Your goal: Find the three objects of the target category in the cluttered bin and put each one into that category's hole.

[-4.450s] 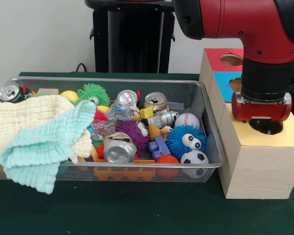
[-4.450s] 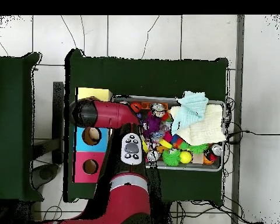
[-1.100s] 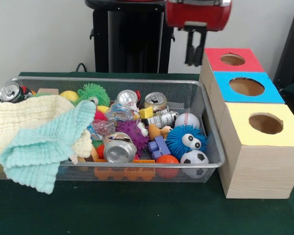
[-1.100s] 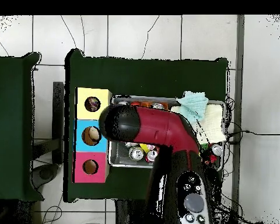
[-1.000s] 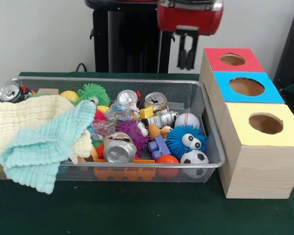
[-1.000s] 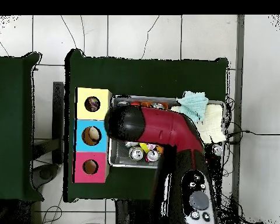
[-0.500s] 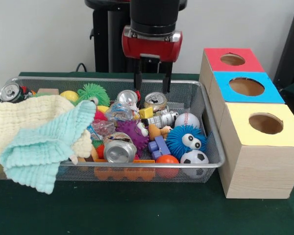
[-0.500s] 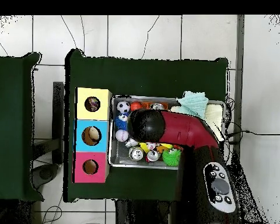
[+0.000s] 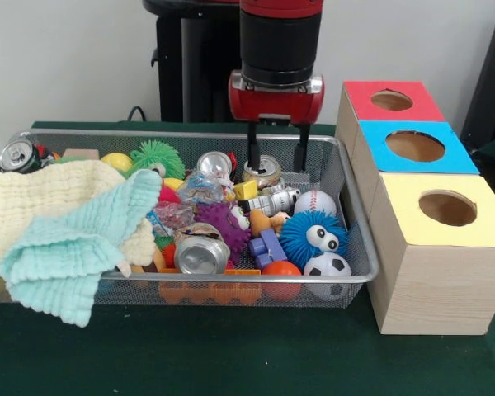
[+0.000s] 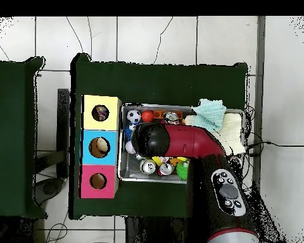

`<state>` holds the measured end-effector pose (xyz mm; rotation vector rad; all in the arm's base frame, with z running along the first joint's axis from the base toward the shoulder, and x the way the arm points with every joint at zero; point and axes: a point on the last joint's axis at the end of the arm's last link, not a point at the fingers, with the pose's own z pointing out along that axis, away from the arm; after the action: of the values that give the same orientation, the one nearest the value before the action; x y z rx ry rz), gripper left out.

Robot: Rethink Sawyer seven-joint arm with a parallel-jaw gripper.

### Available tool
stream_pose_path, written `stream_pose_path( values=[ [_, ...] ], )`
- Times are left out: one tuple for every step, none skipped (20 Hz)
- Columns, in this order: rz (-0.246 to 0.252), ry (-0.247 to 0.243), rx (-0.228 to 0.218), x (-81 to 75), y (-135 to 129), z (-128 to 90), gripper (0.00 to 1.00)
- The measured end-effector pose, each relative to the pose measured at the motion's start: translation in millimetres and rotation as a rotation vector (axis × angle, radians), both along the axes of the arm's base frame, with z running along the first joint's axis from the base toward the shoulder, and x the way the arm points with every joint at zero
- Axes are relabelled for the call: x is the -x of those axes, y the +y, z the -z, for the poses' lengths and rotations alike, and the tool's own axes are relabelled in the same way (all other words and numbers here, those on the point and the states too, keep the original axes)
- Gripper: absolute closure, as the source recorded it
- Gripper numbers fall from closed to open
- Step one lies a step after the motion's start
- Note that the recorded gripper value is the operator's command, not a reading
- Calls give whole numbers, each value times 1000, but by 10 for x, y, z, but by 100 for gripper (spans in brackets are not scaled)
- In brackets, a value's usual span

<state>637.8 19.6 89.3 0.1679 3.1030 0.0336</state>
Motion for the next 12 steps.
stream_pose_path(
  values=[
    [-7, -1, -5, -1, 34, 22, 0],
    [-12, 0, -10, 2, 64, 47, 0],
    [-16, 0, -15, 6, 91, 71, 0],
    [-21, 0, -18, 12, 116, 93, 0],
    [-25, 0, -21, 19, 139, 112, 0],
    [-30, 1, -23, 31, 158, 132, 0],
    [-36, 3, -25, 52, 179, 163, 0],
    [-39, 4, -26, 66, 187, 185, 0],
    [-46, 5, -26, 94, 199, 231, 0],
    [-55, 5, -27, 135, 212, 301, 0],
    [-56, 5, -27, 140, 214, 311, 0],
    [-57, 5, -28, 146, 216, 321, 0]
  ],
)
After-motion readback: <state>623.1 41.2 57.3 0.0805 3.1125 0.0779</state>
